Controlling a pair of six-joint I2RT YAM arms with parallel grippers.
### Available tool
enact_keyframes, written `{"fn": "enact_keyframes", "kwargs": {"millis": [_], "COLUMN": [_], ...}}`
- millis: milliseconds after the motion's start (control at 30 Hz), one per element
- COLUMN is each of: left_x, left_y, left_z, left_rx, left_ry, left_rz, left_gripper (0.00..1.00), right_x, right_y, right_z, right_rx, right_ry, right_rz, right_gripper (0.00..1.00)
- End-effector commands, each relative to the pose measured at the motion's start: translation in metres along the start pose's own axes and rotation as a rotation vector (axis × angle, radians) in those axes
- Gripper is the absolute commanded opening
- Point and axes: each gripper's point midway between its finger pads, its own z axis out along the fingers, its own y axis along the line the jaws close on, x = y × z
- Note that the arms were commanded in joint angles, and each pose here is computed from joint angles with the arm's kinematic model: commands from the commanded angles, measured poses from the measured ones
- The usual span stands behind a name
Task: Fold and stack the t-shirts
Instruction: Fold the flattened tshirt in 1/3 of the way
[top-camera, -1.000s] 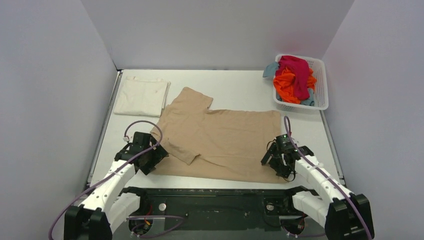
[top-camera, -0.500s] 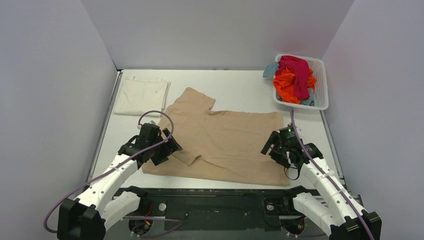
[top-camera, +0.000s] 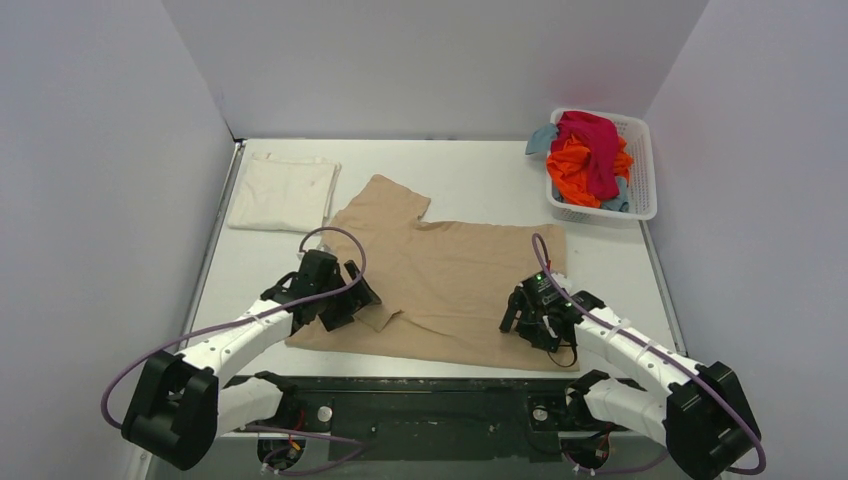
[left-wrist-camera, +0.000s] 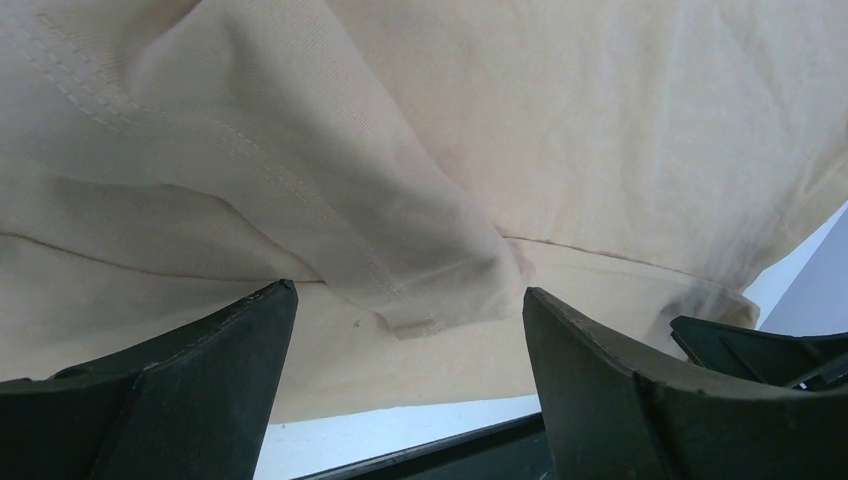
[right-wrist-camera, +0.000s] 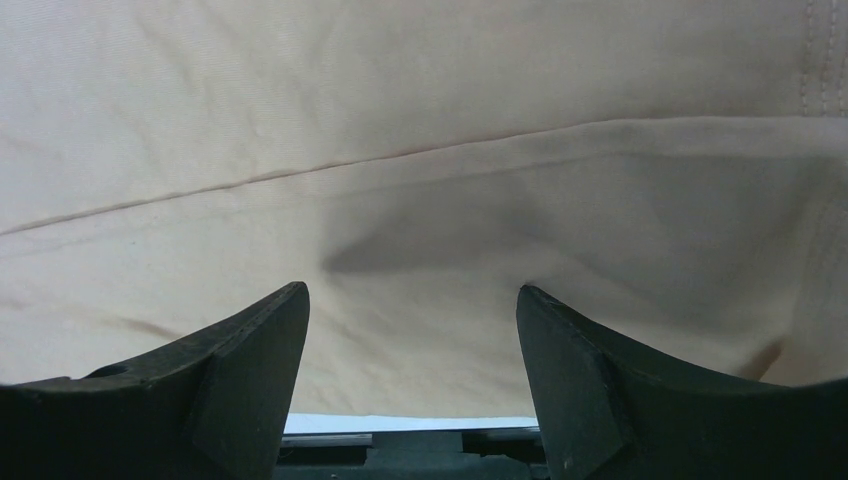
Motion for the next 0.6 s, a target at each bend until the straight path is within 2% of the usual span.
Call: {"fn": "enact_keyframes", "kwargs": {"millis": [0,300,567], "left_x": [-0.006,-0.012,-0.023], "left_y": [-0.017,-0.038,-0.072], "left_z": [0.009,0.019,0.025], "left_rx": [0.070,0.113,0.165], "left_ry": [-0.030,-0.028,-0.022], "left_rz": [0.012,0.015,0.039], "left_gripper": [0.94,0.95,0.95], "right_x": [-0.001,0.001,0.000], "right_y": [-0.006,-0.013,-0.011], "right_z": [0.009,0.013,0.013], "right_rx": [0.033,0.067,0.066], "right_ry": [-0.028,-0.021,-0.021], "right_rz": [0.023,0.010,0.007], "right_gripper": [0.71,0.71,0.71]}}
